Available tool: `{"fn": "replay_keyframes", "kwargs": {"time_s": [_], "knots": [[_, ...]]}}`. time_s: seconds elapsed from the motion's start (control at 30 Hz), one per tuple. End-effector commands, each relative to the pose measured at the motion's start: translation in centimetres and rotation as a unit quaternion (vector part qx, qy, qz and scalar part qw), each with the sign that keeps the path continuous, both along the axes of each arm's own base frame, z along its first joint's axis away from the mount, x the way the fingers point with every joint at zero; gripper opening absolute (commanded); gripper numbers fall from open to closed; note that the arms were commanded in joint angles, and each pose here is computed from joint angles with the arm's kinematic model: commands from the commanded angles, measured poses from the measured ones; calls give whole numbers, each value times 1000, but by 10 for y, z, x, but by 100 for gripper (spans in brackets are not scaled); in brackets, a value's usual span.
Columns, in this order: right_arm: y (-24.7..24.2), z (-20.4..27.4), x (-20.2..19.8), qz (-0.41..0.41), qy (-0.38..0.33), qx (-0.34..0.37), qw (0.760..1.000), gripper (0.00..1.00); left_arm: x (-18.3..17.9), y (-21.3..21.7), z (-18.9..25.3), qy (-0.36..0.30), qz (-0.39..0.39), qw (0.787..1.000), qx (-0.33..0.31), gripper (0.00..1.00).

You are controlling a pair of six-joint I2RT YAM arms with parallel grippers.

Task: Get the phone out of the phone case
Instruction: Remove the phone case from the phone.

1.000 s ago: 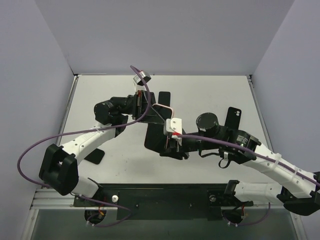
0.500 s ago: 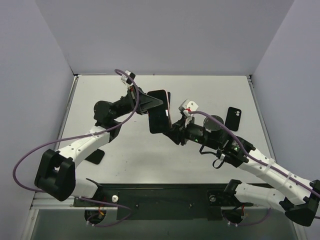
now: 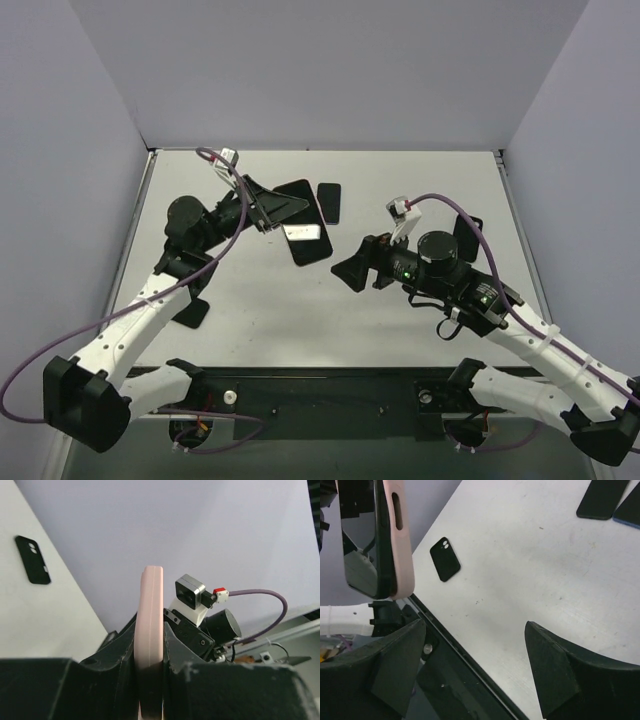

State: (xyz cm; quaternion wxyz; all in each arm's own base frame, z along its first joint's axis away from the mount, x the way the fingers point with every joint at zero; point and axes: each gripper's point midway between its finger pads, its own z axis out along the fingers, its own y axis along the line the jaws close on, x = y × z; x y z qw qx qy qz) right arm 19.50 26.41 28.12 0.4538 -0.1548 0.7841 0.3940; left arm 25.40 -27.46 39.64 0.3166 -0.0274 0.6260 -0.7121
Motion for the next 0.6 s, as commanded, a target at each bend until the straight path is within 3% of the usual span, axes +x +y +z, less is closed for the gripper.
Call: {"fn": "replay_keyframes", "kwargs": {"time_s": [0.0,0.13,0.57], "knots": [[15,15,-7,2,75,86,994,71,19,29,-8,-35,116,991,47,0],[45,62,-25,82,107,220,966,53,26,41,-28,-27,143,986,77,0],[65,60,-10,83,156,277,944,52,16,43,-30,-7,119,992,40,0]]}}
